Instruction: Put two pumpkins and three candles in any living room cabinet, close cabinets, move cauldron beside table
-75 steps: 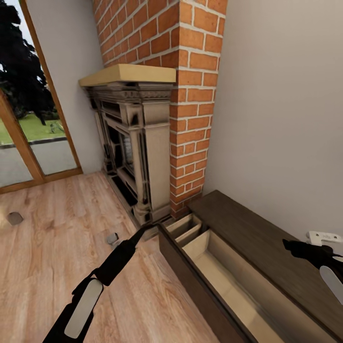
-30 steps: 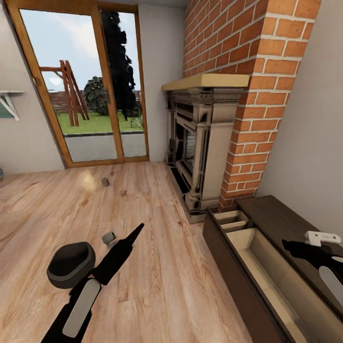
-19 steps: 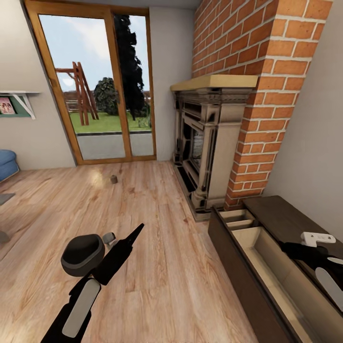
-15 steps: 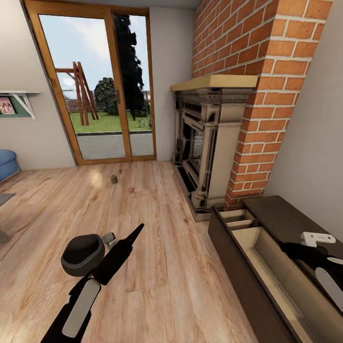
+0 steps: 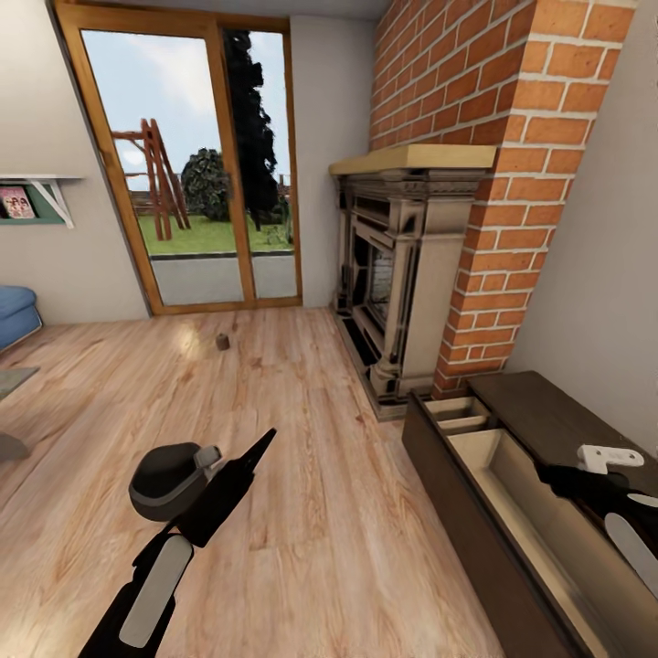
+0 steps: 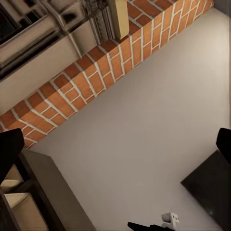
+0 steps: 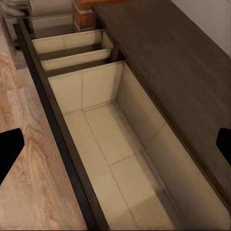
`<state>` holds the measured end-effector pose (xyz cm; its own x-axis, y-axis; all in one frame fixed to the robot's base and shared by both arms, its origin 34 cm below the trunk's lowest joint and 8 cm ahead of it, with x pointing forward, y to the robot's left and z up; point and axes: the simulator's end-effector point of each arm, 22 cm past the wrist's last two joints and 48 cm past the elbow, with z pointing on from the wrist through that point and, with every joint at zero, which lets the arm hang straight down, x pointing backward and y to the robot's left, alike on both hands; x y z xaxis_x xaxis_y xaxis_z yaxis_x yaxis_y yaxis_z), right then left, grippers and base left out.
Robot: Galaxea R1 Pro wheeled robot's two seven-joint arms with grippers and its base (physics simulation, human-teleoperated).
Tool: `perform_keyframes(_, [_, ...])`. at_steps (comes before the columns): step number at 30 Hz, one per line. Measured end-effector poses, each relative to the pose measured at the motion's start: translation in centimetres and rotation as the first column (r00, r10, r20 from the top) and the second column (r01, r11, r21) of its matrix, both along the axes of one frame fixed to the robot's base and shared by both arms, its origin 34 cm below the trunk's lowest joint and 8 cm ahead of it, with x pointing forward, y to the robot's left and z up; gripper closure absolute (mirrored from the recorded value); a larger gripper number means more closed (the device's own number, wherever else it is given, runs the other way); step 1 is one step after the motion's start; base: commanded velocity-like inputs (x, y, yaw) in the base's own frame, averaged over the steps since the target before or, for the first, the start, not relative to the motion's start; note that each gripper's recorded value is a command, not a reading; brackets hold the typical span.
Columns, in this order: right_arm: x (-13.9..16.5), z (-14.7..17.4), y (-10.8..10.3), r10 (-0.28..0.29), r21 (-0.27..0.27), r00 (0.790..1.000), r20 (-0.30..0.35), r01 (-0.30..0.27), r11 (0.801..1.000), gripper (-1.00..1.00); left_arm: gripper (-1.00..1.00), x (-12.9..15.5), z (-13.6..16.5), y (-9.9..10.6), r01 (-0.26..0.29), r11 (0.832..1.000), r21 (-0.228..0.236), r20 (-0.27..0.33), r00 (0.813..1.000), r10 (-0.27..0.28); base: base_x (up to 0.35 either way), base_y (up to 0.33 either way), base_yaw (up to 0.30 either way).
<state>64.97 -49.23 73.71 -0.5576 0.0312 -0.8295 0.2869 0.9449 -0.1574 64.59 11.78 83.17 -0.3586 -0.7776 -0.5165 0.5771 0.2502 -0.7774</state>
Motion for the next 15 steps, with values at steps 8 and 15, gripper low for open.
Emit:
perform_keyframes(8, [0.01, -0.01, 0.06, 0.002, 0.001, 1.0, -0.001, -0.002, 1.0, -1.0, -1.0, -0.02, -0.04, 0.0, 0.002, 1.0, 0.004, 0.0, 1.0, -0.002, -0.122, 0.083, 0.0])
perform_keyframes(15, [-0.05, 0.35, -0.52, -0.007, -0.005, 1.0, -0.001, 0.007, 1.0, -1.0, -1.0, 0.03, 0.0, 0.2, -0.003, 1.0, 0.004, 0.002, 1.0, 0.003, -0.004, 0.002, 0.0])
